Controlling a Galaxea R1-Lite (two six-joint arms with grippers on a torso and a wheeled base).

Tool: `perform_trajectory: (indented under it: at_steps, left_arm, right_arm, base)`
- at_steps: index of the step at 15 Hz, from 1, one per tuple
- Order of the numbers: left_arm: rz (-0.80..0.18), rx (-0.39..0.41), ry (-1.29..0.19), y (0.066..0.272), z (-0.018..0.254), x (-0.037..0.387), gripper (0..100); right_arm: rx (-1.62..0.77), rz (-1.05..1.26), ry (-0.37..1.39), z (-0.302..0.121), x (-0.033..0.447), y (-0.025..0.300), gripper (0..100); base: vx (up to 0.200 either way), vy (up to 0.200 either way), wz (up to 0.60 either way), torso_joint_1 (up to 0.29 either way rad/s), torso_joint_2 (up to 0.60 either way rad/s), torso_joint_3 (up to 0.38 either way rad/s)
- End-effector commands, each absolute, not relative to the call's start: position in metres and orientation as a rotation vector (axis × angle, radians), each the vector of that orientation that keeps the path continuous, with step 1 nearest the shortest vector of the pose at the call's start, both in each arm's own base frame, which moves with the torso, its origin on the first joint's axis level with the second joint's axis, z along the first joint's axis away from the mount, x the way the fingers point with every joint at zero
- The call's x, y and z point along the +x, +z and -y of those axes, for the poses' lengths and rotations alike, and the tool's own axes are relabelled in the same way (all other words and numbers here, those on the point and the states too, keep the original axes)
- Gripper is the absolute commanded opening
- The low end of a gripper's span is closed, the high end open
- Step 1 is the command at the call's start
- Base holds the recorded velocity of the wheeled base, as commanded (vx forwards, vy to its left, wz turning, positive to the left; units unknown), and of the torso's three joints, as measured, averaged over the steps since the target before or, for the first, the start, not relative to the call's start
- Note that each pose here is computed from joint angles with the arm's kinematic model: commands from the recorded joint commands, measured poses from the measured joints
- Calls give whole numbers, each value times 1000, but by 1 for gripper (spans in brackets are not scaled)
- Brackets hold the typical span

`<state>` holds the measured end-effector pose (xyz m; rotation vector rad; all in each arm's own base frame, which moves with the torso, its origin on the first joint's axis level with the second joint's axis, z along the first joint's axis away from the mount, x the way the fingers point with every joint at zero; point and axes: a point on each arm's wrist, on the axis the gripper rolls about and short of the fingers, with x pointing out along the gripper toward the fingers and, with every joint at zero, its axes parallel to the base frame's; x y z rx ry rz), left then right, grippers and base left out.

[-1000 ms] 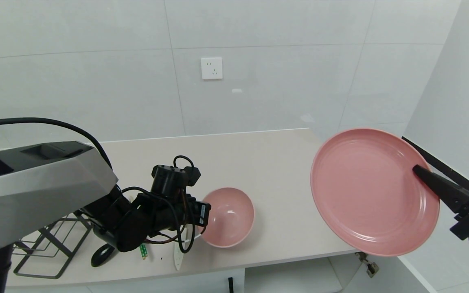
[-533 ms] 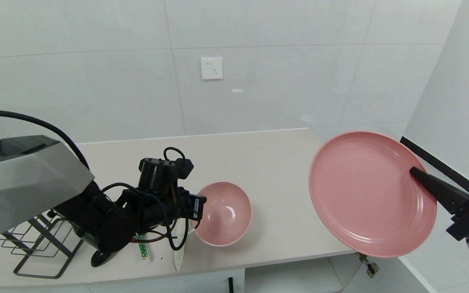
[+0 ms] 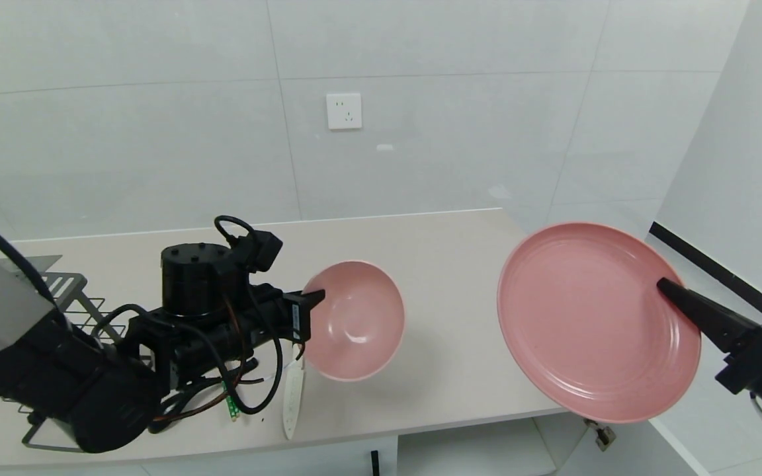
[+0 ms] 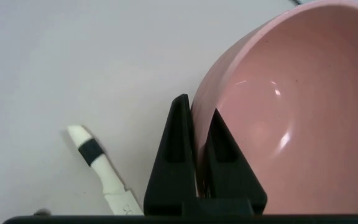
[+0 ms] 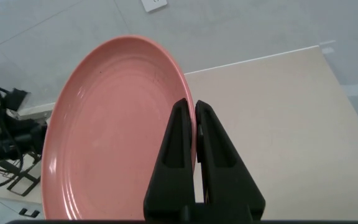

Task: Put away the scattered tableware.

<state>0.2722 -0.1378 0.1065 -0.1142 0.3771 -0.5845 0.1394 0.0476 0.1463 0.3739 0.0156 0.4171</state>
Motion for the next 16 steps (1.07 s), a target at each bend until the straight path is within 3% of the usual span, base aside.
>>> perform_trajectory:
  at_steps: [1, 3, 7, 9, 13, 16]
  left_arm:
    - [-315, -139, -592, 121, 135, 265, 0]
    - [-245, -224, -593, 125, 133, 259, 0]
    - [-198, -258, -574, 123, 122, 240, 0]
    - [-102, -300, -601, 140, 120, 227, 0]
    - [-89, -432, -641, 155, 104, 189, 0]
    - [-156, -436, -670, 151, 90, 162, 0]
  right_arm:
    - [373, -27, 416, -48, 141, 145, 0]
    - [372, -45, 412, -50, 145, 142, 0]
    - [371, -73, 409, -51, 149, 138, 0]
    - [374, -69, 450, -53, 149, 140, 0]
    - [371, -78, 492, -53, 148, 139, 0]
    - [367, -64, 497, -53, 148, 141, 0]
  base:
    - [0, 0, 0, 0, 0, 0]
    - [0, 0, 0, 0, 0, 0]
    - [0, 0, 0, 0, 0, 0]
    - [0, 0, 0, 0, 0, 0]
    - [0, 0, 0, 0, 0, 0]
    - [0, 0, 0, 0, 0, 0]
